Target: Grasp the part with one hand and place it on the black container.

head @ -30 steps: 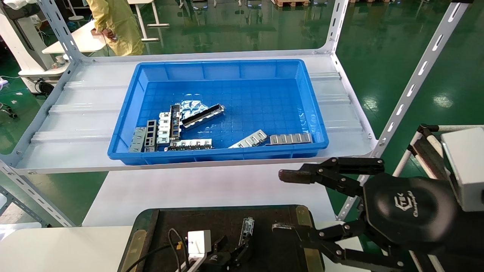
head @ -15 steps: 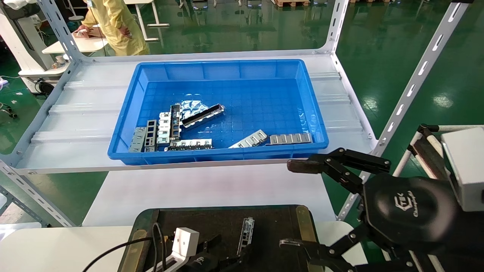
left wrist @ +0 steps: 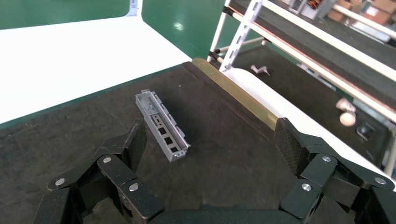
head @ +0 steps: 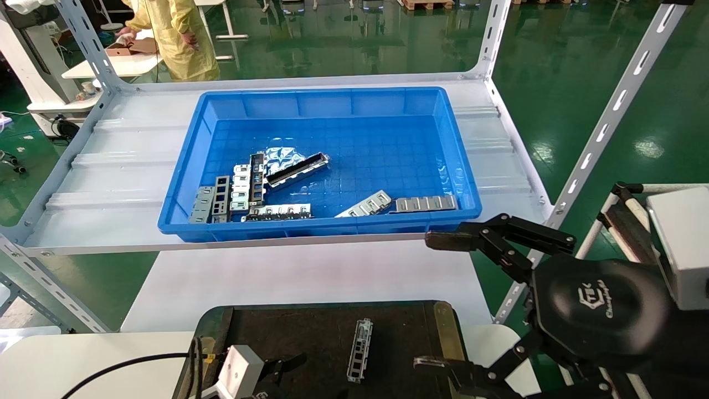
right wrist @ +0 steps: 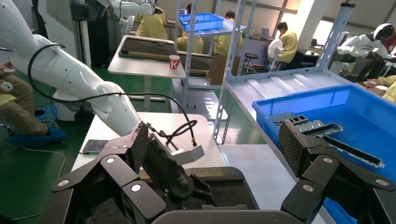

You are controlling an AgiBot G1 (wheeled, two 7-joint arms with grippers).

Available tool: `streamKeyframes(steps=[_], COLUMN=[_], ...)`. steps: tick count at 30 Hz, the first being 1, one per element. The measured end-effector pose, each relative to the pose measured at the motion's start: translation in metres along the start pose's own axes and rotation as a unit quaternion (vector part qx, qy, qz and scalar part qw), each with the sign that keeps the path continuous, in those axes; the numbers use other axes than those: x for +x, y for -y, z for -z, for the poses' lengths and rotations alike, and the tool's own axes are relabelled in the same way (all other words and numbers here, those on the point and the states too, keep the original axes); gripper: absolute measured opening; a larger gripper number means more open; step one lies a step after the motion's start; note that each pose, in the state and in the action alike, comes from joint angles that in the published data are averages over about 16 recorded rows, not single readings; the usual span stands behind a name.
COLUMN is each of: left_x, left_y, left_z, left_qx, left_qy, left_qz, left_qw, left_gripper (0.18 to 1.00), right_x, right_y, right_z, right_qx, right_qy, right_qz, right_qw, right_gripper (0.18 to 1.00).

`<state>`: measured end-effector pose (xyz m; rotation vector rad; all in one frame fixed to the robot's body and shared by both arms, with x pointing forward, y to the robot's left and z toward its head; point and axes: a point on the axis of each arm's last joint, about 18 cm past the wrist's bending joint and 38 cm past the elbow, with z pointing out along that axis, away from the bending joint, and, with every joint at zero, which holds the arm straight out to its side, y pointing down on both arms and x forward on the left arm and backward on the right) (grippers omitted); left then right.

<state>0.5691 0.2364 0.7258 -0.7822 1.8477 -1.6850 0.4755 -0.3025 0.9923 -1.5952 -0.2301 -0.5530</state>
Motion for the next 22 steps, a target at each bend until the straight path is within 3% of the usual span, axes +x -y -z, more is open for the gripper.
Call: streamKeyframes(steps=[11,22], left_x=[-0.010,-0.013], left_y=[0.006,0.010], left_z=[0.027,0.042], left_qx=[-0.012,-0.016], left_qy=[-0.024,-0.035], left_qz=[-0.046,-0.060], left_qw=[0.9986,0.9974], left_gripper=[1.001,1.001], right_x=[0.000,0.000], right_y=[0.000,0.000], right_z=[0.000,0.000], right_qx=[0.000,0.000], right_qy=[0.000,0.000], right_qz=[0.000,0.000], right_qw=[1.000,1.000], right_gripper=[1.001,1.001])
